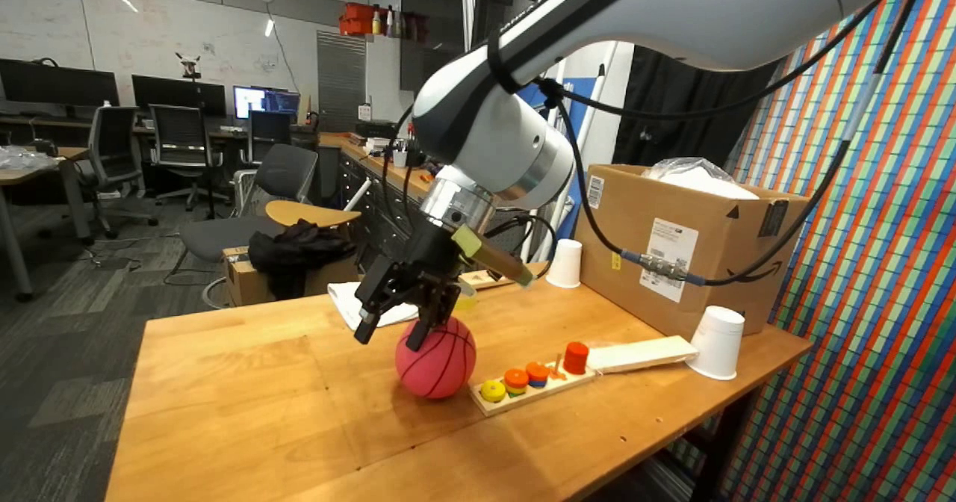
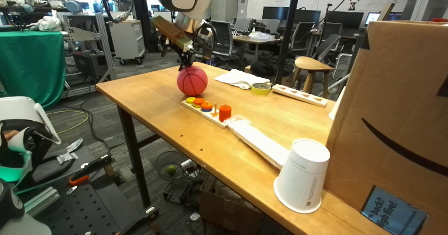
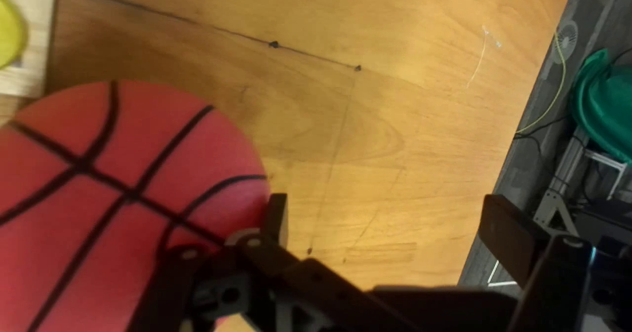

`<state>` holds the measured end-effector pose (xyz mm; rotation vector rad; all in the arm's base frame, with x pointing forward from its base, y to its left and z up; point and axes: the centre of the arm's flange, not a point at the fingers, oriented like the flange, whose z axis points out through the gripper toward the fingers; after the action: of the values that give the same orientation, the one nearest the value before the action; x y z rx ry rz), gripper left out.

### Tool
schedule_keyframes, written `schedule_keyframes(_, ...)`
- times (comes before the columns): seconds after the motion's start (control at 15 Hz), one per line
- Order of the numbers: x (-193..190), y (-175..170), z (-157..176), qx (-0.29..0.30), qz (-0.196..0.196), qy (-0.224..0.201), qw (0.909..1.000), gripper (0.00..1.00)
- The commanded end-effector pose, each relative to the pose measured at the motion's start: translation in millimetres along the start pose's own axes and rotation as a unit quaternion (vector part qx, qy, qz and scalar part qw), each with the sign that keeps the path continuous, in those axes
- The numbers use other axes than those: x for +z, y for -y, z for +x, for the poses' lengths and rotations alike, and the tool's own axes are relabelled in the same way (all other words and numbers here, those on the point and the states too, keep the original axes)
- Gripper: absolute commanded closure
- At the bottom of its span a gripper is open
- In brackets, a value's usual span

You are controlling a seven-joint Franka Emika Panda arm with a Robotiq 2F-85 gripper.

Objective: Move the ball

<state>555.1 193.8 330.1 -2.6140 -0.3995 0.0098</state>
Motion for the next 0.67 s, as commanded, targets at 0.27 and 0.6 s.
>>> schedule_keyframes(0.27,-120,-144,-19,0.091,-0.103,-0.08,0.9873,0.0)
schedule_keyframes(0.6,-235,-196,-80,0.129,-0.186,-0.175,0.9582,0.0)
